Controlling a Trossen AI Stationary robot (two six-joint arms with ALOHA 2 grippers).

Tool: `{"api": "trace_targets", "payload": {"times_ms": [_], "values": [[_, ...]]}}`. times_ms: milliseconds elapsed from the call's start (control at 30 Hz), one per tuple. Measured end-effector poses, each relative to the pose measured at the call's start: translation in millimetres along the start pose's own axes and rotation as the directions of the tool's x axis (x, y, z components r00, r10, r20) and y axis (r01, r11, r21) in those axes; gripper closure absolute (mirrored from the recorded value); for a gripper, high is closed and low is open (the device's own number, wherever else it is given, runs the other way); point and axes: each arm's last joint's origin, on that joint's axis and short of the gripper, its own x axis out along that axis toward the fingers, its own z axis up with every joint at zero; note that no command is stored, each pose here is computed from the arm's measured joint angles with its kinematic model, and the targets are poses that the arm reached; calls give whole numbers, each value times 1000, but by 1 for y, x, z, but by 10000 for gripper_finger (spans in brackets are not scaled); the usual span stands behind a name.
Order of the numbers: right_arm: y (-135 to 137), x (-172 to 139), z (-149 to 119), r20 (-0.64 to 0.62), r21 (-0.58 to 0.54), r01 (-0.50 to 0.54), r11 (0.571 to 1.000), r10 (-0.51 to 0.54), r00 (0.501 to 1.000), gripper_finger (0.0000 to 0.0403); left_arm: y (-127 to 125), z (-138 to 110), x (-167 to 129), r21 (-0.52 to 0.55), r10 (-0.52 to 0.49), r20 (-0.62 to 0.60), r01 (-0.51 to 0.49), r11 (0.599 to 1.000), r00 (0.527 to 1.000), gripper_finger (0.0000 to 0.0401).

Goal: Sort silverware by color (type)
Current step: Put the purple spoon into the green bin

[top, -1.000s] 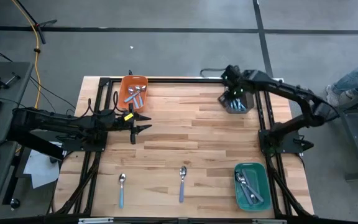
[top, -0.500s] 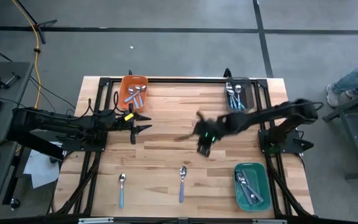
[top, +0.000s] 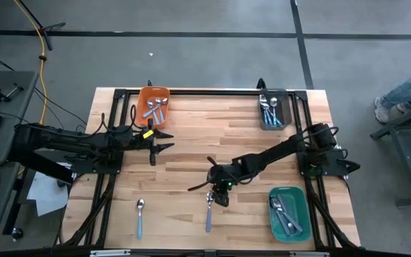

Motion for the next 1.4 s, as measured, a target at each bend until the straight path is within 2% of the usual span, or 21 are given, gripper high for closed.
{"api": "trace_targets", "payload": {"times_ms": [100,200,633,867,1033,1300,1400], "values": [[-2,3,-1,-3,0,1,1000,-1,1000,203,0,0,0,0,0,0,0,1000,1000,266],[-1,5,2,21,-3,-17,1000,17,1000,196,0,0,0,1,0,0,0,1000,1000,265],[-7,21,-3,1,57,-19,998,19,1000,230,0,-1,0,1,0,-12,0,1000,1000,265],[-8,28,-4,-13,70,-68,995,69,998,234,0,-1,0,2,-1,-12,1,1000,1000,265],[-8,29,-5,-22,86,-81,993,83,996,276,0,-1,0,2,0,-12,0,1000,1000,265],[-9,30,-7,-38,105,-78,991,83,996,388,0,-1,0,1,0,-13,0,1000,1000,265],[-9,29,-7,-45,106,-90,990,95,994,394,0,-1,0,2,0,-14,0,1000,1000,265]]}}
